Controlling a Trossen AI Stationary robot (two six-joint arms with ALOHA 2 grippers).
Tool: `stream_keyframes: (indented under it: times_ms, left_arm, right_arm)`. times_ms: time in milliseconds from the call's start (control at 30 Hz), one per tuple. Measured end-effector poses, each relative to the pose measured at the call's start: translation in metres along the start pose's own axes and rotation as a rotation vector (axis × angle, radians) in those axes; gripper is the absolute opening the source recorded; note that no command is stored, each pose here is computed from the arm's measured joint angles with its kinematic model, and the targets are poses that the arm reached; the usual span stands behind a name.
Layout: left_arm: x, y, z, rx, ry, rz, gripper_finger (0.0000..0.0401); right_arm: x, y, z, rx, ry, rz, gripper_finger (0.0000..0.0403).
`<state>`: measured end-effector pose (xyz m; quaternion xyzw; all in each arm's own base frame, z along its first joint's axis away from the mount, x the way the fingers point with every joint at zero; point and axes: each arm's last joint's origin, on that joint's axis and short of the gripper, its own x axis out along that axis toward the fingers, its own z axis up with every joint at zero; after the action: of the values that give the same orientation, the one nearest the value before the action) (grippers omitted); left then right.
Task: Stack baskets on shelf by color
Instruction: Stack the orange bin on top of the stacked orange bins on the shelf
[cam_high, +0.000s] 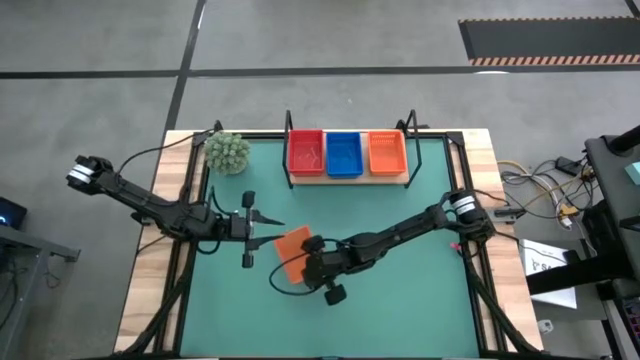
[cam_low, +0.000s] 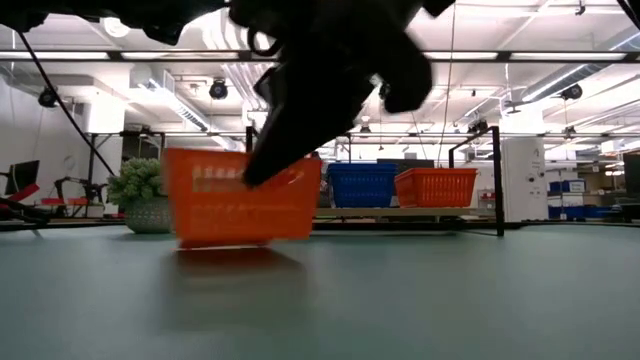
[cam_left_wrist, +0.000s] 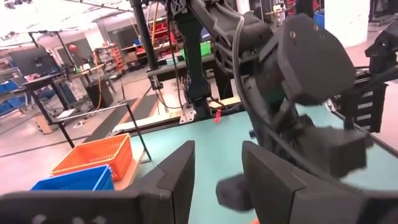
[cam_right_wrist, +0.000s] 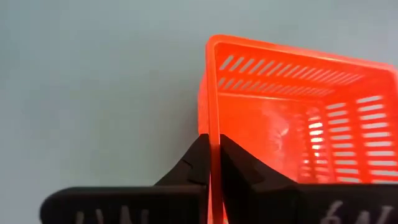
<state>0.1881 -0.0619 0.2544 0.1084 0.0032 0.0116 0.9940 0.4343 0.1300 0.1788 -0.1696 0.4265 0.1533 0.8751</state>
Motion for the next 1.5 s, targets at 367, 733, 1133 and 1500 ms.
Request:
stream_keyframes:
  times_ms: [367,733,1133,1500]
  left_arm:
    - [0.0,0.001,0.004,-0.014,-0.038,0.007,0.0118]
    - [0.0,0.001,0.004,-0.017,-0.044,0.009,0.0118]
    - [0.0,0.001,0.004,-0.016,-0.043,0.009,0.0118]
    - [0.001,0.001,0.003,-0.008,-0.041,0.009,0.0118]
  right_arm:
    - [-0.103,-0.013,-0.008,-0.114,0.054,-0.112,0.0009]
    - [-0.196,-0.066,-0.092,-0.02,0.0,-0.306,0.0009]
    - [-0.244,-0.111,-0.182,0.15,-0.005,-0.442,0.0009]
    - [-0.242,-0.133,-0.227,0.237,0.069,-0.44,0.0009]
